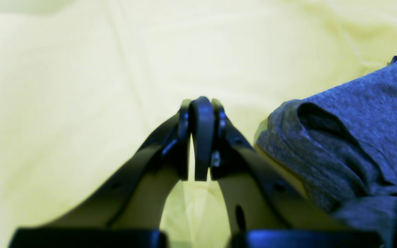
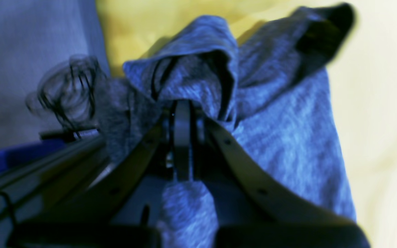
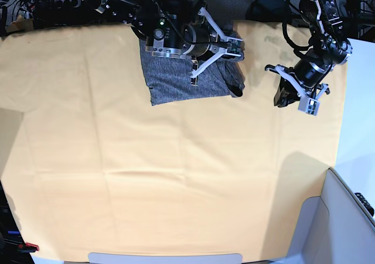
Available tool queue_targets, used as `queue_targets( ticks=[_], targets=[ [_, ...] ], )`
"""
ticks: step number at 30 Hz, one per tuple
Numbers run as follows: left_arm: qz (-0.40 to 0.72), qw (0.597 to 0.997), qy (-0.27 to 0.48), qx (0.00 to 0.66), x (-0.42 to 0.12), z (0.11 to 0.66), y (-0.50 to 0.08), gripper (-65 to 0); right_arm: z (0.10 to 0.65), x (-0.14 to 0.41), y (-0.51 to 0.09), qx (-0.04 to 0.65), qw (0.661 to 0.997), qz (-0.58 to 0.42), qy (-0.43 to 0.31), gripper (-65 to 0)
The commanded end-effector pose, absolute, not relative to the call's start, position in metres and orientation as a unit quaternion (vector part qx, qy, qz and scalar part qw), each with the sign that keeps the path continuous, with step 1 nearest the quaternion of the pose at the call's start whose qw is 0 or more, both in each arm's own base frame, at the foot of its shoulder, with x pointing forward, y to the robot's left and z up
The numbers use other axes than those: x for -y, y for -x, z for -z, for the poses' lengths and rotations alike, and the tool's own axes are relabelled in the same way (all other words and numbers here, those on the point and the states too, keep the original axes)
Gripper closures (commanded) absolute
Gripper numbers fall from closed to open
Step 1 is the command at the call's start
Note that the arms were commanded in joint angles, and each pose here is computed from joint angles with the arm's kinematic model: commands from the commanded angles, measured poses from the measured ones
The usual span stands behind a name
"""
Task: Fold the T-shirt properly
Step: 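Pat down the top of the folded bundle with the right gripper, then withdraw the right gripper from the bundle and move it beside the shirt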
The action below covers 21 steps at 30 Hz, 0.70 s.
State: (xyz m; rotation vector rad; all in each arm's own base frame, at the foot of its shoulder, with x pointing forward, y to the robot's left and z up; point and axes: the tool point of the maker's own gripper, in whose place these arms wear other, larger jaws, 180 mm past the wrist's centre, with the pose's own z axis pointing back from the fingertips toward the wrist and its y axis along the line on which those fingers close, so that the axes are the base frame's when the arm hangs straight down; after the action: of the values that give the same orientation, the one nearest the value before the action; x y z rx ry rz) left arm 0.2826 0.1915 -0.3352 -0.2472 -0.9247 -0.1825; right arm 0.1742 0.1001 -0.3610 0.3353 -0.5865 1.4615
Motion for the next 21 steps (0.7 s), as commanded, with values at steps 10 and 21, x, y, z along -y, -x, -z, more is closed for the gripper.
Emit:
queue_targets(
  ticks=[10,21],
  targets=[
    [0.091,0.873,0.119,0.465,-0.193,0.323,-0.288,-0.2,0.328,-0.140,-0.174,0.310,0.641,-0.682,-0.169,0.0],
    [0.091,0.873,0.119,0.463,-0.193,0.324,-0.287,-0.3,0.263,-0.128,-0.229,0.422,0.681,-0.573,-0.175,0.0]
  ],
)
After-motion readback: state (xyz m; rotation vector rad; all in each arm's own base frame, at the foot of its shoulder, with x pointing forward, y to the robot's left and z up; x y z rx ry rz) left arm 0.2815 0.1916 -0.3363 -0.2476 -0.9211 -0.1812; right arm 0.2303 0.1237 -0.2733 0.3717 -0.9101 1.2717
